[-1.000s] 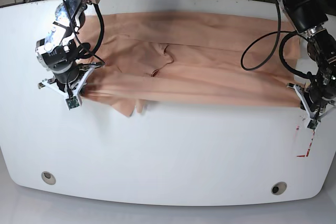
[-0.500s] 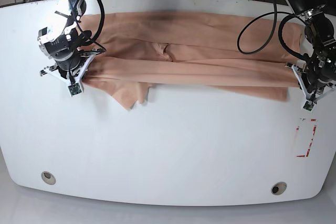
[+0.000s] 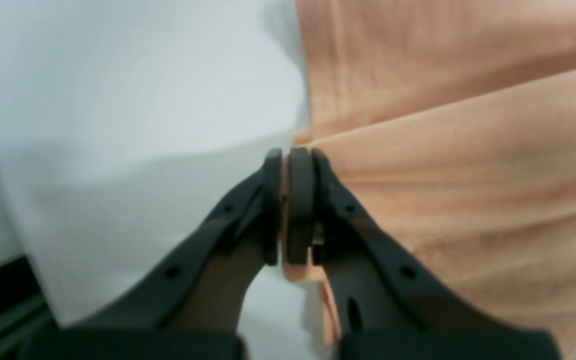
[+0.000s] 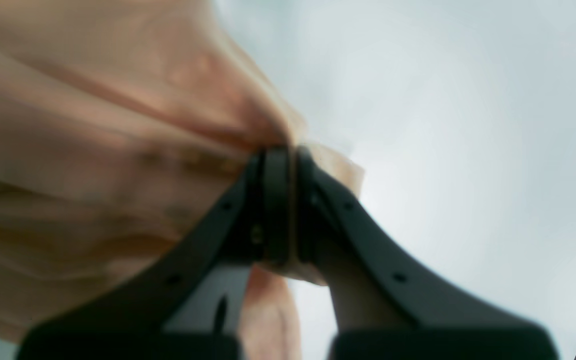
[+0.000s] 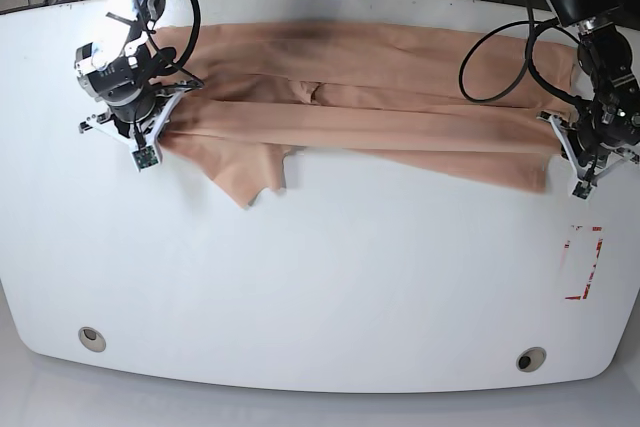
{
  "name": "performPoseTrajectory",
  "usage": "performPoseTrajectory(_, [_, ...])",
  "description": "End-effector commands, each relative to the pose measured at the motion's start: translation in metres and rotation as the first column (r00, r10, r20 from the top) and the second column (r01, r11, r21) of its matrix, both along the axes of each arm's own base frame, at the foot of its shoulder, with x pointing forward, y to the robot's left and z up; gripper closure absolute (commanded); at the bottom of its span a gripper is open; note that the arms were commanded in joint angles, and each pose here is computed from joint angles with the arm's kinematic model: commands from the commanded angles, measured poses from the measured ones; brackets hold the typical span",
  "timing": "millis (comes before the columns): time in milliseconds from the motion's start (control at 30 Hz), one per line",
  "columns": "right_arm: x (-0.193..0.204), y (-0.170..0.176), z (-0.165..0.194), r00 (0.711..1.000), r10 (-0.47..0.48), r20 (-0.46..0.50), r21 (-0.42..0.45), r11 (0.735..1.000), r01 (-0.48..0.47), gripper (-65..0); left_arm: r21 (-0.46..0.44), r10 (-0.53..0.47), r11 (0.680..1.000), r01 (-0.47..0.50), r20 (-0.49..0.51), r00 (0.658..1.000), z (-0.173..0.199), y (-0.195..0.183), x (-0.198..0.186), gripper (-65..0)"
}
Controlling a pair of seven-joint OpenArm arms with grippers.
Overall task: Fold the T-shirt properly
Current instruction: 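Fold the hem edge over toward the collar with both grippers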
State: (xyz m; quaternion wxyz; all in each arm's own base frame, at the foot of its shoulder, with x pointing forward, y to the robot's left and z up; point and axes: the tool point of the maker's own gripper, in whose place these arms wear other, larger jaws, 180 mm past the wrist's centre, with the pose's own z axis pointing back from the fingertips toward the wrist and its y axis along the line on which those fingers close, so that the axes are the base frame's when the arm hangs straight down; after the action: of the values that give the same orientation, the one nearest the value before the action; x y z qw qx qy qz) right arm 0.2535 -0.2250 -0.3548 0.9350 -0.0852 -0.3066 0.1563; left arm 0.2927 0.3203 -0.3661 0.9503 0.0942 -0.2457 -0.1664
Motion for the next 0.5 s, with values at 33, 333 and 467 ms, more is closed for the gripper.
performPoseTrajectory(33, [-0.001, -0.007, 0.006, 1.000, -0.004, 0.014, -0.028, 1.000, 0.005, 0.0, 0.028, 0.010, 1.000, -0.011, 0.015, 1.000, 0.009, 0.015, 0.006, 0.0])
performPoseTrajectory(333, [-0.012, -0.007, -0.002, 1.000, -0.005, -0.018, -0.027, 1.000, 0.004, -0.2, 0.027, 0.013, 1.000, -0.013, 0.006, 1.000, 0.007, 0.016, 0.004, 0.0])
performPoseTrajectory(467, [-0.014, -0.006, -0.004, 1.000, -0.005, -0.024, -0.025, 1.000, 0.004, -0.2, 0.026, 0.013, 1.000, -0.014, 0.005, 1.000, 0.006, 0.016, 0.004, 0.0])
